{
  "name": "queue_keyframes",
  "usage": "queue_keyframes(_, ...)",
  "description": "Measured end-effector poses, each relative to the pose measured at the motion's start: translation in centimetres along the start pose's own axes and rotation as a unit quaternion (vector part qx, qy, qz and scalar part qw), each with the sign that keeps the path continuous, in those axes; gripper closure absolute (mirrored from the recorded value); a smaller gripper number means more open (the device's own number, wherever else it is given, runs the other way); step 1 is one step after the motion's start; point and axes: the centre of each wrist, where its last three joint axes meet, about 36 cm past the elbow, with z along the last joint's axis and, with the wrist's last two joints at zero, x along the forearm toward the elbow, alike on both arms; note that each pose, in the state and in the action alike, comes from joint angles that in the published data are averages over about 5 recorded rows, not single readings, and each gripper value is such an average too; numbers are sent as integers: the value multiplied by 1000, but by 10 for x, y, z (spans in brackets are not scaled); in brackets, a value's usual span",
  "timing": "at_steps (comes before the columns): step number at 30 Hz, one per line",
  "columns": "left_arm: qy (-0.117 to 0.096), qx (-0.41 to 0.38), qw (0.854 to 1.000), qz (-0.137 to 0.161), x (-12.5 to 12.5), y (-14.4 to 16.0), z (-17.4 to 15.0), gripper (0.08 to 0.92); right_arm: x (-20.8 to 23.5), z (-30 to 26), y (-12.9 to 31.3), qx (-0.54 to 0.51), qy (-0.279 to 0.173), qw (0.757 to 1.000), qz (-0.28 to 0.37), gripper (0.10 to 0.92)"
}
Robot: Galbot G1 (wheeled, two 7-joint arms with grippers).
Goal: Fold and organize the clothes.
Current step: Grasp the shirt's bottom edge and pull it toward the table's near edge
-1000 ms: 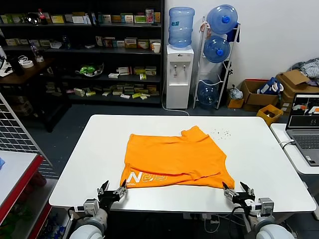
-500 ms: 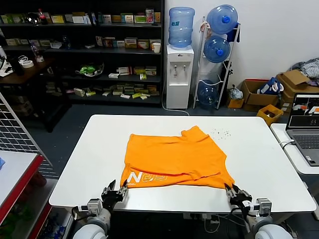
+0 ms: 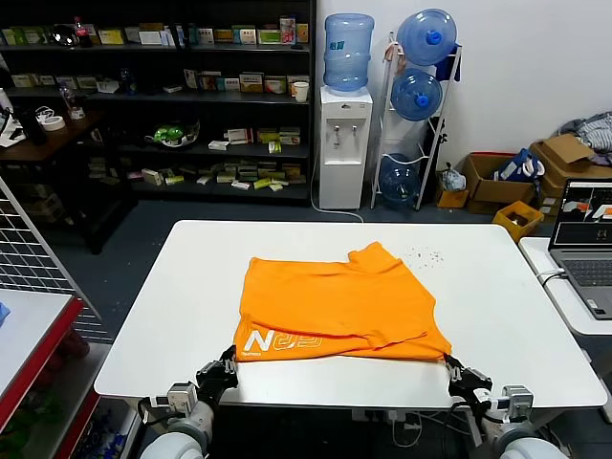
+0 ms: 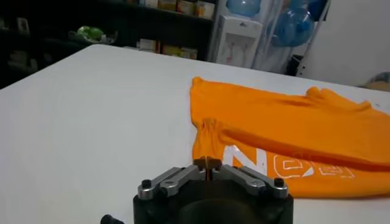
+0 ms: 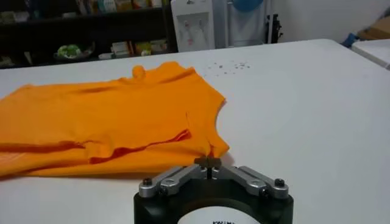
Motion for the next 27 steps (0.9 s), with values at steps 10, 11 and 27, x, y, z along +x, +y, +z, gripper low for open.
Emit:
queue_keyframes(10, -5, 4, 1000, -5, -2, 3, -2, 844, 1, 3, 4, -6, -1, 1000, -1, 899)
queue_keyframes(11, -5, 4, 1000, -4, -2, 3, -2, 810, 1, 3, 5, -6, -1, 1000, -1, 899)
queue_keyframes(27, 2, 10, 1000, 11, -1, -9, 3, 438, 4, 3, 4, -6, -1, 1000, 7, 899)
